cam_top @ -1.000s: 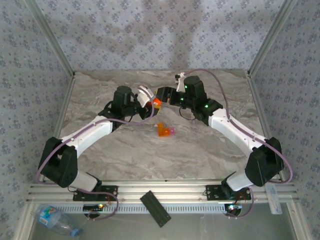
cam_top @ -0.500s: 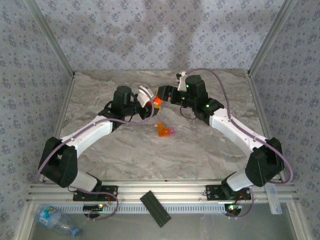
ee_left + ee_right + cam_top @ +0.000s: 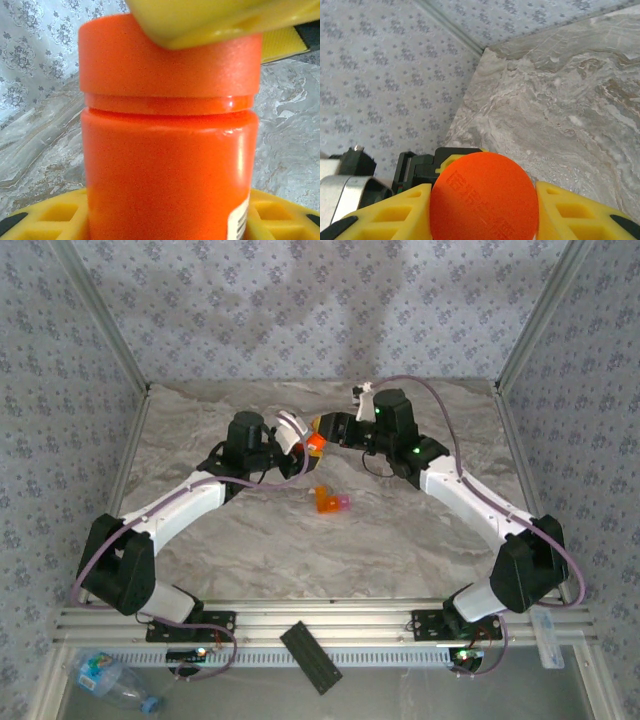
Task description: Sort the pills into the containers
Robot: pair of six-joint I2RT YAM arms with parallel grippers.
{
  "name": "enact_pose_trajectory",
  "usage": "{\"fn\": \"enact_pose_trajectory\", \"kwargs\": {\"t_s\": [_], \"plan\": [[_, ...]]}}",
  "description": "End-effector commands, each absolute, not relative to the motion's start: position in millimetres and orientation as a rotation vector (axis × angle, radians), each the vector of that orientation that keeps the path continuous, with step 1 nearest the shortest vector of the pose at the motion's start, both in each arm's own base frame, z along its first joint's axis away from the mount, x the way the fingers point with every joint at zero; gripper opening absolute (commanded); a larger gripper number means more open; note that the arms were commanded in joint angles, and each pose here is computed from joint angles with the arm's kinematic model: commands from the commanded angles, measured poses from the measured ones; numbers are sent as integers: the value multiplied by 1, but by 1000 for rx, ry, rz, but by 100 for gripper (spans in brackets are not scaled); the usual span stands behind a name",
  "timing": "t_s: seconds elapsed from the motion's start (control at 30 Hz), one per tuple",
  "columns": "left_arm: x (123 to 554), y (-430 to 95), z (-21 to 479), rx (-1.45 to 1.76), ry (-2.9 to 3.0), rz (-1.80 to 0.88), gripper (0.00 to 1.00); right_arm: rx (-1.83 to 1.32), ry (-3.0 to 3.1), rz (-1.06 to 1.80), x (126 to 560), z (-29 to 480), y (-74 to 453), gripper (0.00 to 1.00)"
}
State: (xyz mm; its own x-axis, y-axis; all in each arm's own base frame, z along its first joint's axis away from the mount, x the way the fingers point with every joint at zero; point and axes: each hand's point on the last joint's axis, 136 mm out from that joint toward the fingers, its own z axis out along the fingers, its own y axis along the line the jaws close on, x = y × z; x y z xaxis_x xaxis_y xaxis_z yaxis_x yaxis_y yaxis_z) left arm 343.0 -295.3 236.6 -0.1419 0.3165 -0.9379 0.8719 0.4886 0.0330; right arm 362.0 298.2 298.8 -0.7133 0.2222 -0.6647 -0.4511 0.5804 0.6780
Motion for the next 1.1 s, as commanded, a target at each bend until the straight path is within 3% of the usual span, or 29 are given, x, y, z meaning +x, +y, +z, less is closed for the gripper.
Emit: {"fn": "enact_pose_trajectory", "kwargs": {"t_s": [0.0,0.13,0.3,0.37,0.43,0.5,0.67,0.77,1.07], "plan": [[331,-305,270,1062,1592,-755,0,-472,1991,1184,351,298,305,44],[317,-309,275,1099,1587,-881,0,-734,1906,1164,340,291,300,48],[304,-313,276,1145,1605,-999,0,-767,1889,1205,344,290,295,50],[308,-312,273,1137,1620,-978,0,-732,1880,1225,345,298,292,58],[314,-309,270,1118,1625,-929,0,-668,1866,1248,346,309,286,75],[324,-304,266,1087,1640,-856,0,-583,1872,1246,346,322,278,82],[341,-296,258,1050,1648,-717,0,-204,1982,1195,361,328,252,84],[345,-296,255,1055,1651,-696,0,60,2073,1169,366,302,243,88],[345,-299,253,1065,1653,-710,0,42,2071,1166,364,311,282,87]]}}
